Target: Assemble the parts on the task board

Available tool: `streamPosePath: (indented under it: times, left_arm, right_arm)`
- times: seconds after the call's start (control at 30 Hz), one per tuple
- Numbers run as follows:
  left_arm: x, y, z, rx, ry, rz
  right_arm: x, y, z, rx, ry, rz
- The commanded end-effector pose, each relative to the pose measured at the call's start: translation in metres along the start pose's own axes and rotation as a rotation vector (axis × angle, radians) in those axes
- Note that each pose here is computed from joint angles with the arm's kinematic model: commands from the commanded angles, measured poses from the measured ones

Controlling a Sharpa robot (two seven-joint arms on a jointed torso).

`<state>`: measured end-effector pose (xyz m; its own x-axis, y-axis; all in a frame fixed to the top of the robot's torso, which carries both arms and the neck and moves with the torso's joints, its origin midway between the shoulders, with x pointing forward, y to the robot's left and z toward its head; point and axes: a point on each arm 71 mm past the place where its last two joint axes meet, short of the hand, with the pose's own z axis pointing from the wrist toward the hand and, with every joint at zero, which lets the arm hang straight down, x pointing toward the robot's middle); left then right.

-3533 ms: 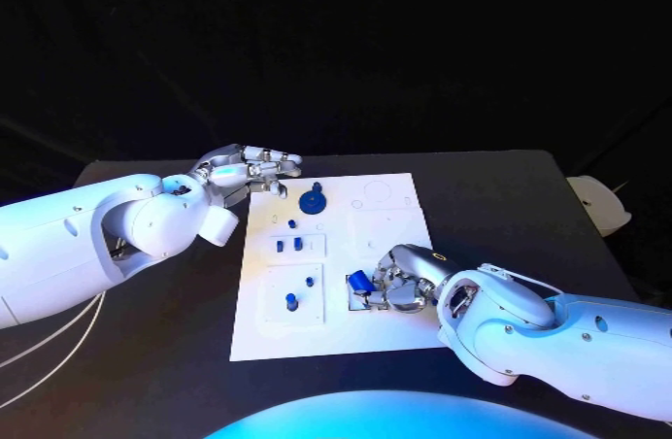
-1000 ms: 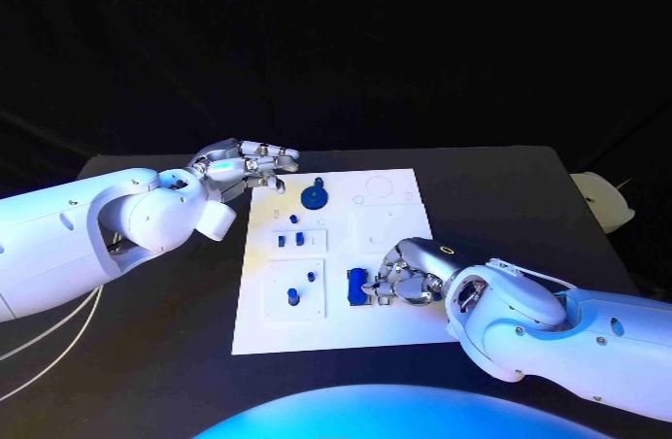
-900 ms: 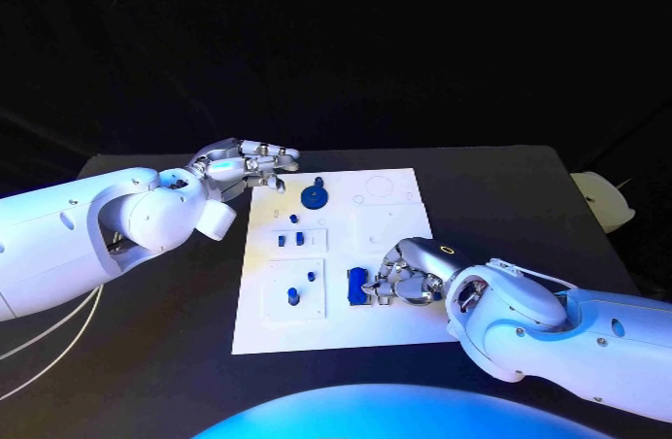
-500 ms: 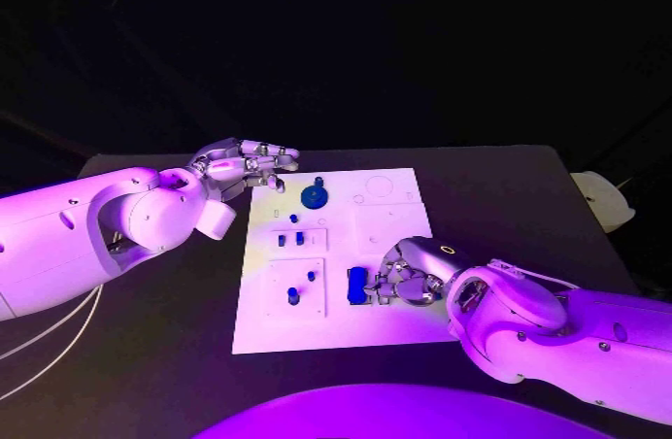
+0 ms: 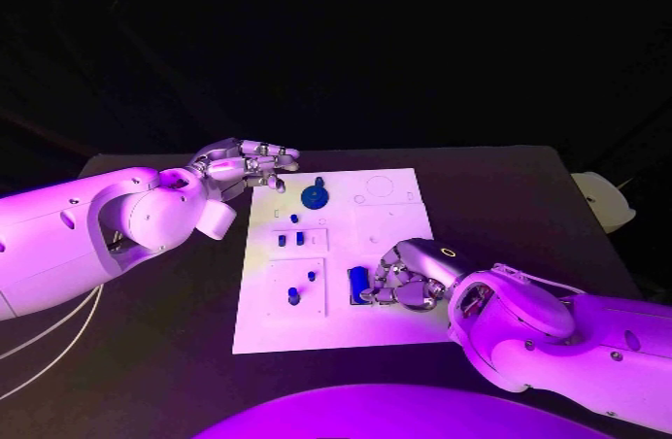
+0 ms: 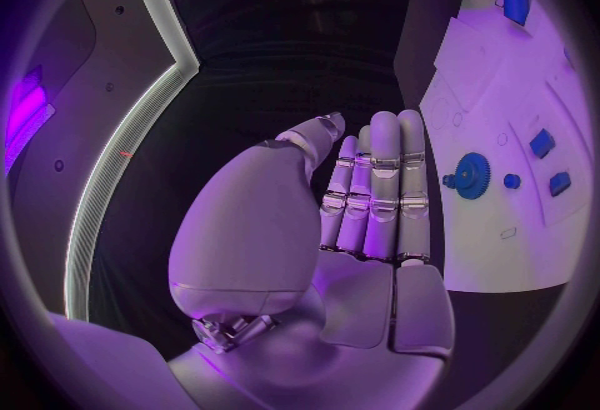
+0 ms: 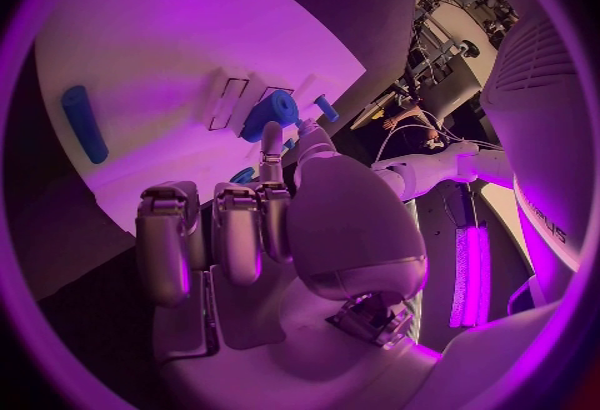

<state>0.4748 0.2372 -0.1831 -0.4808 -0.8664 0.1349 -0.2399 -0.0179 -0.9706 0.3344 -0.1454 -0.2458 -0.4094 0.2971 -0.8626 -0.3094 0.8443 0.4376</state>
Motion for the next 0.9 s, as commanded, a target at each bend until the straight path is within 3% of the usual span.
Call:
streamPosePath:
  times: [0.03,0.9]
  left_arm:
    - [0.0023,-0.0005,0.0003,0.003,0.021,-0.006]
    - [0.0031,-0.0002,0.0009,-0.001,0.024,-0.007]
  right_arm:
    - [0.001,0.002,0.0,-0.015,0.008,-0.006]
    - [0.007,-0.003,0.014,0.012,0.036,-0.05]
